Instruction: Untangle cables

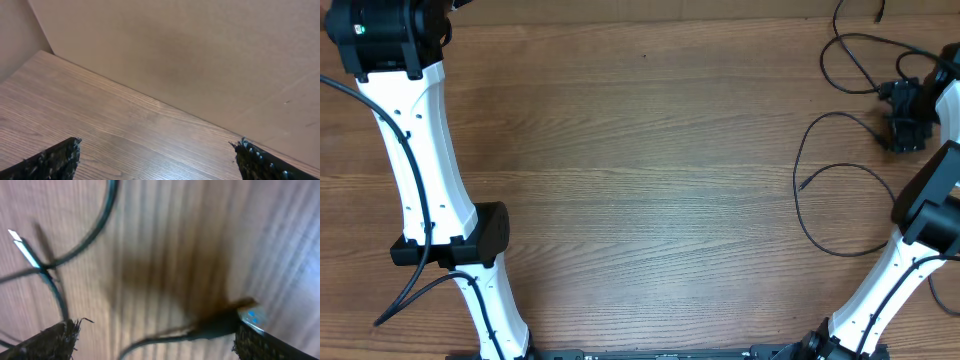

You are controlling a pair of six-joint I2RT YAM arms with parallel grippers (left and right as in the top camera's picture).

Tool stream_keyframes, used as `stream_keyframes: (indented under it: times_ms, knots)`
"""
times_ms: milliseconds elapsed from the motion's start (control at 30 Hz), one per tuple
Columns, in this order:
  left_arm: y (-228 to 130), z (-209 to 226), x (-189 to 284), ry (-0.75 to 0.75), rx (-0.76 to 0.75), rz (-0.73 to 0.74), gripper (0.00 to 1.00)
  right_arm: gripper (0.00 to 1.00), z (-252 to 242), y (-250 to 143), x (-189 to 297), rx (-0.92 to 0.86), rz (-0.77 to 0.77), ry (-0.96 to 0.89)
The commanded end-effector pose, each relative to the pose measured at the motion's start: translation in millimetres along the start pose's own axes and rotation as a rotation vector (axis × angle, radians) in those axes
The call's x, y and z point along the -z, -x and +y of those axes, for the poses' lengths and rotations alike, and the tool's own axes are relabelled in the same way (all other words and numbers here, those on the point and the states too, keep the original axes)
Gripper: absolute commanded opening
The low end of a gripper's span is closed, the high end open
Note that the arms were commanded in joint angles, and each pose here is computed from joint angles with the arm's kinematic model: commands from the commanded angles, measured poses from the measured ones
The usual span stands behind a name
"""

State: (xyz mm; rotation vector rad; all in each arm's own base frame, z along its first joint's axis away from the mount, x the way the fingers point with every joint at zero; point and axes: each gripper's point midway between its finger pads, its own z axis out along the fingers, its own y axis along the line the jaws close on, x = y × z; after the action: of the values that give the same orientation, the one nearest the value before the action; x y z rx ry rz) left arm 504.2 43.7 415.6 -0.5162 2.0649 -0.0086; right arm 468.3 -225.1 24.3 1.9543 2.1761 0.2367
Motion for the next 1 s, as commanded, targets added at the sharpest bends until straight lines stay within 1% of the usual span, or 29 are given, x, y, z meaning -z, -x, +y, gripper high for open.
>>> stream_keyframes:
  times_ms: [0, 200, 333, 400, 467, 600, 667, 700, 733, 833, 867, 900, 967]
  knots:
    - [3, 3, -1, 0.034, -0.017, -0.021, 1.00, 1.00, -3, -3, -1, -0.010, -0.002, -0.035]
    - [7, 2, -1, 0.030, -0.013, -0.038, 1.00, 1.00, -18, -10, 0, -0.012, 0.001, -0.111]
    - [10, 4, -1, 0.043, -0.011, -0.050, 1.00, 1.00, -17, -10, 14, -0.011, -0.005, -0.105]
    - [13, 3, -1, 0.039, -0.009, -0.063, 1.00, 1.00, -8, -7, 31, -0.006, -0.028, -0.068]
    - [16, 2, -1, 0.034, -0.006, -0.074, 0.99, 1.00, 8, 0, 58, 0.017, -0.068, -0.005]
    - [20, 0, -1, 0.028, -0.002, -0.090, 0.99, 1.00, 43, 12, 139, 0.128, -0.183, 0.158]
    - [20, 0, -1, 0.027, -0.002, -0.091, 1.00, 1.00, 53, 13, 190, 0.221, -0.251, 0.228]
    - [20, 0, -1, 0.027, -0.002, -0.090, 1.00, 1.00, 54, 11, 206, 0.260, -0.272, 0.244]
    - [20, 0, -1, 0.028, -0.002, -0.090, 0.99, 1.00, 52, 6, 237, 0.356, -0.309, 0.260]
    - [20, 0, -1, 0.028, -0.002, -0.091, 1.00, 1.00, 31, -19, 284, 0.620, -0.346, 0.230]
    - [20, 0, -1, 0.028, -0.002, -0.091, 1.00, 0.99, 20, -30, 294, 0.704, -0.339, 0.206]
    - [20, 0, -1, 0.028, -0.002, -0.091, 1.00, 1.00, -1, -54, 308, 0.841, -0.300, 0.163]
    - [20, 0, -1, 0.027, -0.002, -0.092, 1.00, 0.99, -23, -92, 321, 0.978, -0.207, 0.155]
